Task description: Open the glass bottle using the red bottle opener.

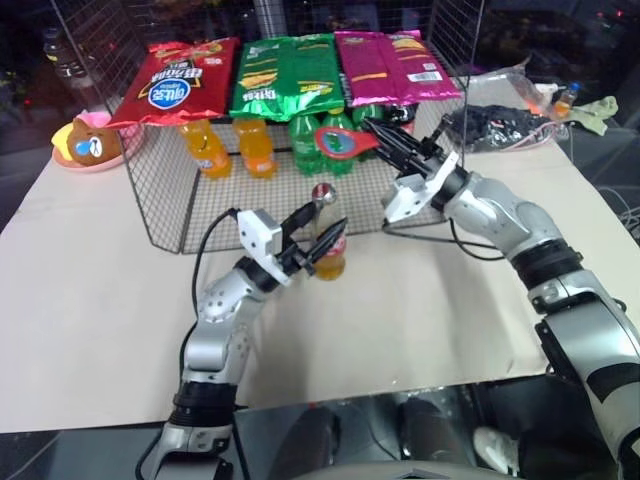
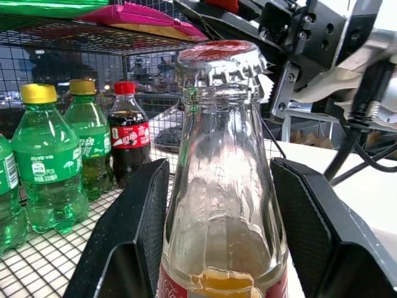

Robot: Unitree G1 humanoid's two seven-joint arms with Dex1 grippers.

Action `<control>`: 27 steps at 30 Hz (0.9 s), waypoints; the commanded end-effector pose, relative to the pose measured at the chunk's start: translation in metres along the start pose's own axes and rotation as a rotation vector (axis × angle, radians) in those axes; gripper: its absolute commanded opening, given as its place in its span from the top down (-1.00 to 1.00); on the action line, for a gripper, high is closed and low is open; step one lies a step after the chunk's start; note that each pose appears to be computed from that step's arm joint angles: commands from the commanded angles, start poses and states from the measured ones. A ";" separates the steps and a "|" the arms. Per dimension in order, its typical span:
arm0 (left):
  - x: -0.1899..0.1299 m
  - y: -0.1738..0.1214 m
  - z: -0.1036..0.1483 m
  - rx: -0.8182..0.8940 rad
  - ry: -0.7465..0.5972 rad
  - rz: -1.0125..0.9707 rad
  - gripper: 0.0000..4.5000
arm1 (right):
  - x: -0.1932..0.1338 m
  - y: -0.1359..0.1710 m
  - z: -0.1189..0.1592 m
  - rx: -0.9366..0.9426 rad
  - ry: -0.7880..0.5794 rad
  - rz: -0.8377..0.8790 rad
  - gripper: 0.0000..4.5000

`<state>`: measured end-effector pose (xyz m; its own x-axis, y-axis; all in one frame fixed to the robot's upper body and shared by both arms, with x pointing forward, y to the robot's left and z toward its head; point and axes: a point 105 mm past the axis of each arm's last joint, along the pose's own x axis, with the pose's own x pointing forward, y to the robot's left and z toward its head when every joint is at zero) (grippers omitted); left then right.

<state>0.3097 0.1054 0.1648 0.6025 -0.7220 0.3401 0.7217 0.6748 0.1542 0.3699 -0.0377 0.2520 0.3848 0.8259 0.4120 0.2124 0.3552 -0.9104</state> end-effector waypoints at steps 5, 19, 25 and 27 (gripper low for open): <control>-0.005 -0.002 -0.014 -0.021 0.064 -0.003 -0.05 | -0.013 0.015 -0.001 0.043 0.020 0.047 1.00; -0.006 -0.001 -0.015 -0.020 0.070 -0.001 -0.05 | -0.020 0.024 0.007 0.078 0.001 0.071 1.00; -0.006 -0.002 -0.016 -0.024 0.071 -0.002 -0.05 | -0.015 0.012 0.006 0.079 0.004 0.022 1.00; -0.006 -0.002 -0.016 -0.025 0.072 -0.003 -0.05 | -0.015 0.012 0.007 0.083 0.002 0.017 1.00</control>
<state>0.3091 0.1067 0.1649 0.6025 -0.7248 0.3343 0.7210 0.6739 0.1616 0.3649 -0.0432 0.2119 0.4265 0.8441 0.3249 0.0868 0.3194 -0.9436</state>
